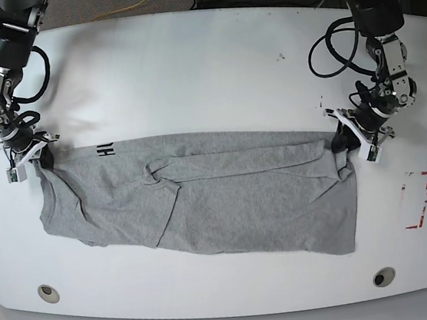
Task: Layout the t-shirt on the table in an organized manner, then fold the t-shirt properly
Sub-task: 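Drag the pinched folded edge with both grippers away from the hem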
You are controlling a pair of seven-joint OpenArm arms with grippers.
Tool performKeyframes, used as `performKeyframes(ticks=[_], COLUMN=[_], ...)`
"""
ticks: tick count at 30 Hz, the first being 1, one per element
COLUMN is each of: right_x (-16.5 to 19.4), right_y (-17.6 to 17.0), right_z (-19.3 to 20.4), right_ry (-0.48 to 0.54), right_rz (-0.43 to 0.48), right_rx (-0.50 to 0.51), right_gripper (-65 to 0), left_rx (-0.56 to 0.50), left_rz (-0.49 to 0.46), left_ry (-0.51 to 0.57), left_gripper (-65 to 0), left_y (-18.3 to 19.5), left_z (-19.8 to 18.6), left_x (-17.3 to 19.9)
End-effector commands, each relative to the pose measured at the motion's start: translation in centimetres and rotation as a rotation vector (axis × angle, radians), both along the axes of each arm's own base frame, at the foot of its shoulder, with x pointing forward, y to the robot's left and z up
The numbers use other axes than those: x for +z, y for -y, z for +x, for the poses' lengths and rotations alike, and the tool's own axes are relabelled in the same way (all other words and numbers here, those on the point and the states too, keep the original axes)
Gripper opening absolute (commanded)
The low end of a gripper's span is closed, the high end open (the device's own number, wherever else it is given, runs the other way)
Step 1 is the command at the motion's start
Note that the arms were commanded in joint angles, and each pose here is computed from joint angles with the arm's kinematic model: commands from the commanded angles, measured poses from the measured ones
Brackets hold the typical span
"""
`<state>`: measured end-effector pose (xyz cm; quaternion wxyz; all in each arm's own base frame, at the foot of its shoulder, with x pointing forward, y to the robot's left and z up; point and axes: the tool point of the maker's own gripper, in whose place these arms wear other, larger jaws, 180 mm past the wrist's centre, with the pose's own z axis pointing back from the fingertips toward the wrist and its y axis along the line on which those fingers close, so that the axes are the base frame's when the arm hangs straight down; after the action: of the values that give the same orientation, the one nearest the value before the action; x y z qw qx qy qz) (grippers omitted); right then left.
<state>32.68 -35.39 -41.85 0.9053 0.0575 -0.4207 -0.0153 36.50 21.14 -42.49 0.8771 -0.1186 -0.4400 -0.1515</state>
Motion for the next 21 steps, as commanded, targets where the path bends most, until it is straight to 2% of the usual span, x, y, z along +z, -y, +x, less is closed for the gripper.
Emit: performKeyframes(ticks=[1,12,16,21], right_x=[2.1,1.2,1.6,1.8], right_y=[1.1,1.3,1.9,1.6], right_z=[1.2,-0.8,-3.2,-5.9], right_ry=[0.055,0.01,-0.003,-0.059], right_rz=[-0.021,-0.029,-0.036,-0.086], right_rx=[-0.006,-0.002,-0.014,0.024], right_gripper=[-65.0,-65.0,-65.0,-65.0], left_rx=[-0.006,-0.028,-0.048,-0.082], left_rz=[0.065,0.095,0.124,0.204], left_ry=[-0.058,-0.06,-0.062,-0.095], left_gripper=[-65.0,-65.0,-65.0,-65.0], left_y=[-0.9,-0.7,-0.7,-1.4], left_z=[-0.6,-3.1,-4.9,-7.4], left_x=[-0.9,-1.1,-1.0,-0.7])
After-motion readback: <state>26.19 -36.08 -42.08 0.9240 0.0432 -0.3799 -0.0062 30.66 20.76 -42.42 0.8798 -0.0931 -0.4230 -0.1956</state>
